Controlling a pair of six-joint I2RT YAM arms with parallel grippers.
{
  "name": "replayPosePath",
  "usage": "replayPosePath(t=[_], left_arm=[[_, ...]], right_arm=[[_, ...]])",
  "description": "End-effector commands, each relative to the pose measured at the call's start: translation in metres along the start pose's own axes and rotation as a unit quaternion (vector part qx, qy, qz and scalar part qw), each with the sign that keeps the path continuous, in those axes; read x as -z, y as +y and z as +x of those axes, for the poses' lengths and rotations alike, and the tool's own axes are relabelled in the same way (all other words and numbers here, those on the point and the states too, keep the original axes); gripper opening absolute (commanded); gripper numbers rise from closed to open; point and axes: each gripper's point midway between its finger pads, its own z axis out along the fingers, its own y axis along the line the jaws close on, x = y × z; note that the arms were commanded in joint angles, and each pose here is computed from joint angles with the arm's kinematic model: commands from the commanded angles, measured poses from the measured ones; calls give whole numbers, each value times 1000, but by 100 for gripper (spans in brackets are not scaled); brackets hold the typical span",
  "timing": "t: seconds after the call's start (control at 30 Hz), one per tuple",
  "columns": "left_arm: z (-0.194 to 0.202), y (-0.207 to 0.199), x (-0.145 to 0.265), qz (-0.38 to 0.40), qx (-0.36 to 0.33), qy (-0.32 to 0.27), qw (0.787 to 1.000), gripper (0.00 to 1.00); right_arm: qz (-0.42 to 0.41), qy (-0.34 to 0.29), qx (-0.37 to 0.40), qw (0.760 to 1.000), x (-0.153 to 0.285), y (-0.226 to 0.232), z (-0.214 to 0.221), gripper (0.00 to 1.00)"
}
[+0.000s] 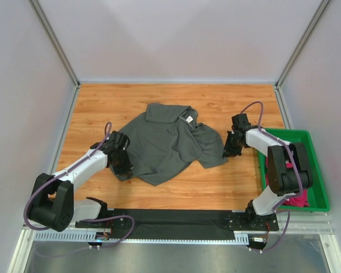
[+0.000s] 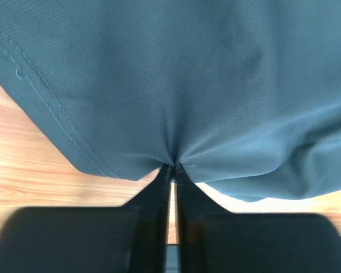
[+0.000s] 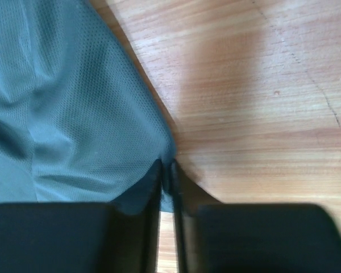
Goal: Fold and stack the t-shirts
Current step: Flatten the tshirt out
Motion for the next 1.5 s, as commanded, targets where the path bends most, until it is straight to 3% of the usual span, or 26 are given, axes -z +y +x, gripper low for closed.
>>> replayPosePath(t=[0.0,0.03,0.07,0.27,0.33,0.53,0.6,0.63,0.7,0.73,0.77,0.8,0.83,0.87,0.93,0.97,1.03,1.1,1.2,1.23,1.27,1.4,1.47], left_arm=[[-9,-2,7,-6,-10,-10,1000,0],[-17,-2,14,-13,-12,-22,1000,0],[-11,2,22,-23,-20,-11,999,0],[-26,26,98,-54,-31,-104,993,0],[-26,21,125,-18,-36,-136,990,0],[-29,-19,147,60,-118,-108,985,0],[-62,-47,133,63,-137,-112,982,0],[-89,-70,145,79,-171,-142,972,0],[-132,-98,104,44,-206,-112,971,0],[-169,-130,120,57,-224,-146,962,0],[-174,-123,67,3,-252,-68,965,22],[-192,-115,60,-43,-251,-60,965,33],[-219,-133,78,-35,-252,-87,963,41],[-216,-128,75,-50,-254,-67,964,60],[-210,-123,86,-43,-257,-83,962,93],[-214,-130,120,-9,-253,-143,957,96],[-189,-112,118,-6,-242,-134,961,96],[-168,-109,141,34,-232,-152,960,90],[-124,-106,128,103,-227,-120,961,69],[-100,-102,108,123,-212,-78,967,63],[-100,-103,104,132,-201,-88,967,52],[-103,-103,70,150,-156,-100,971,42],[-111,-106,50,149,-128,-93,976,29]], right_arm=[[0,-7,-1,1000,-4,3,-4,9],[12,-7,0,1000,-1,0,-3,0],[17,-7,3,1000,3,0,-2,0],[10,-20,3,1000,63,12,14,0],[-4,-28,-3,1000,89,16,24,0],[-42,-44,-22,998,134,21,47,0],[-48,-59,-27,997,140,25,39,0],[-44,-60,-27,997,138,25,36,0],[-43,-63,-28,997,140,30,26,0],[-40,-52,-26,997,135,32,25,0],[-40,-56,-21,997,135,34,20,0],[-38,-59,-19,997,133,35,16,0],[-26,-57,-17,998,128,33,12,0],[-23,-61,-8,998,128,33,8,0],[-14,-69,-1,998,124,32,1,0],[-11,-70,2,997,122,31,-1,0],[-9,-72,8,997,117,32,-5,0],[-15,-79,10,997,116,35,-9,0],[-19,-75,11,997,111,38,-11,0],[-20,-74,13,997,110,39,-12,0],[-21,-74,13,997,109,40,-13,0],[-31,-84,10,996,110,44,-17,0],[-31,-86,10,996,111,44,-18,0]])
